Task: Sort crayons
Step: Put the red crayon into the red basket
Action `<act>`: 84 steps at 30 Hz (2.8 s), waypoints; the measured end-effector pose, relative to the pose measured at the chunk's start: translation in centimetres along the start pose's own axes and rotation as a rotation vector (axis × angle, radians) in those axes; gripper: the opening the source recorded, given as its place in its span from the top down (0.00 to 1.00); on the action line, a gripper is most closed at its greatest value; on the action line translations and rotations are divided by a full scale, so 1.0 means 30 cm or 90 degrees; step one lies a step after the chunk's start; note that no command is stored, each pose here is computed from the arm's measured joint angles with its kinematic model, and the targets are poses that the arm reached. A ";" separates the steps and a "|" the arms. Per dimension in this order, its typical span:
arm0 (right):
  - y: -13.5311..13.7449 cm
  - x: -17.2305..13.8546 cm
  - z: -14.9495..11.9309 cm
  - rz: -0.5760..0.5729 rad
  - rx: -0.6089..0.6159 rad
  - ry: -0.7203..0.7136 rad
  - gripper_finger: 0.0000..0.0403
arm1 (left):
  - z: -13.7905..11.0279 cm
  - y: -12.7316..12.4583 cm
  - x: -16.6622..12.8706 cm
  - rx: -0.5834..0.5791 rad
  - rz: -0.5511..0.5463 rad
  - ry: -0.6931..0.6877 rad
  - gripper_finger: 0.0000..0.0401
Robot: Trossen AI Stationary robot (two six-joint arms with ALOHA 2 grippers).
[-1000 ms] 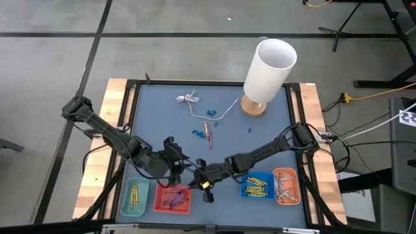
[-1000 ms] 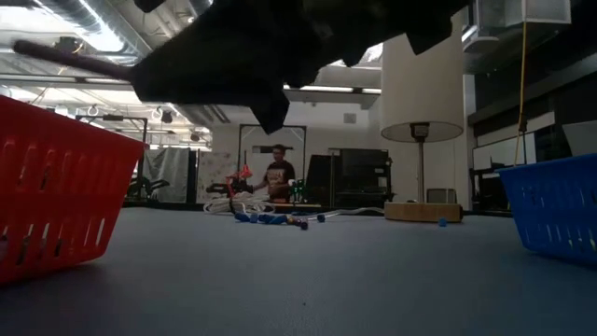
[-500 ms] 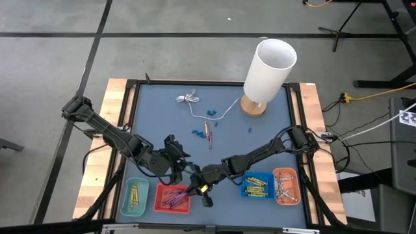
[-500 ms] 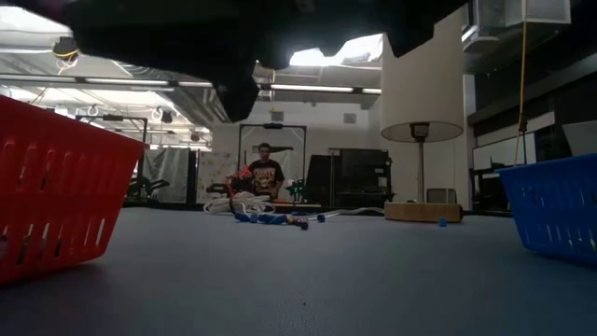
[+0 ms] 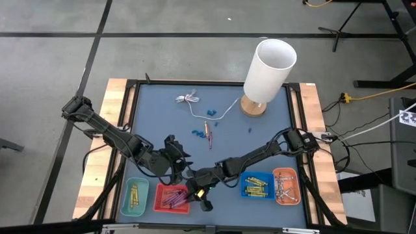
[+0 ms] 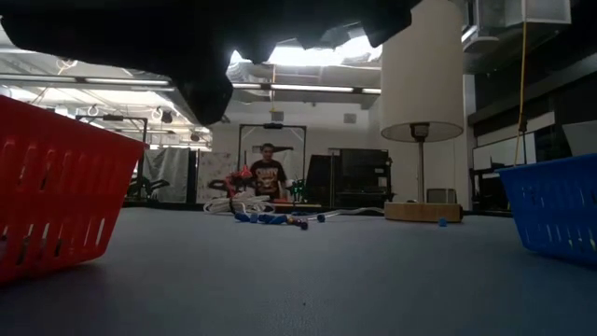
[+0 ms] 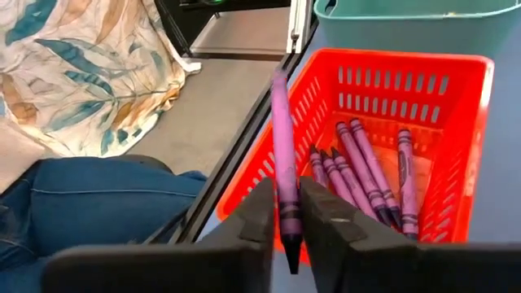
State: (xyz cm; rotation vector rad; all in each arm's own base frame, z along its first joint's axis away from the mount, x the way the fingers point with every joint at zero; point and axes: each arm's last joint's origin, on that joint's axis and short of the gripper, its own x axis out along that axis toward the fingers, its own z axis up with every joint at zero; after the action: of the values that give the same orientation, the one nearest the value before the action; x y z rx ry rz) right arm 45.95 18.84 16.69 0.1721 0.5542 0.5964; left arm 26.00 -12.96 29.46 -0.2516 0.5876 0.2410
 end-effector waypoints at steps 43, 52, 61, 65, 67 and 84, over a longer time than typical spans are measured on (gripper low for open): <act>0.230 -0.927 0.085 -0.361 -0.134 0.349 0.65 | -0.004 0.208 0.457 -0.153 0.207 0.016 0.69; 0.144 -1.068 -0.034 -0.428 -0.068 0.230 0.65 | -0.088 0.194 0.589 -0.166 0.208 0.023 0.69; 0.056 -1.091 -0.098 -0.471 -0.020 0.177 0.65 | -0.118 0.199 0.627 -0.218 0.236 0.003 0.69; 0.032 -1.084 -0.113 -0.482 -0.013 0.163 0.65 | -0.146 0.202 0.656 -0.216 0.248 0.006 0.69; 0.028 -1.081 -0.119 -0.479 -0.011 0.163 0.65 | -0.167 0.205 0.673 -0.211 0.255 0.015 0.69; 0.029 -1.076 -0.119 -0.470 -0.012 0.159 0.65 | -0.219 0.224 0.718 -0.215 0.273 0.044 0.69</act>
State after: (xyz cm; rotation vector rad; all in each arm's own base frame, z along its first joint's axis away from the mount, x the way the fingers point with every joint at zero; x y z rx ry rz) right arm 21.41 0.99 28.29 -0.1294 0.7982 -0.0994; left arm 38.02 -5.32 10.76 -0.4605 0.6655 0.7523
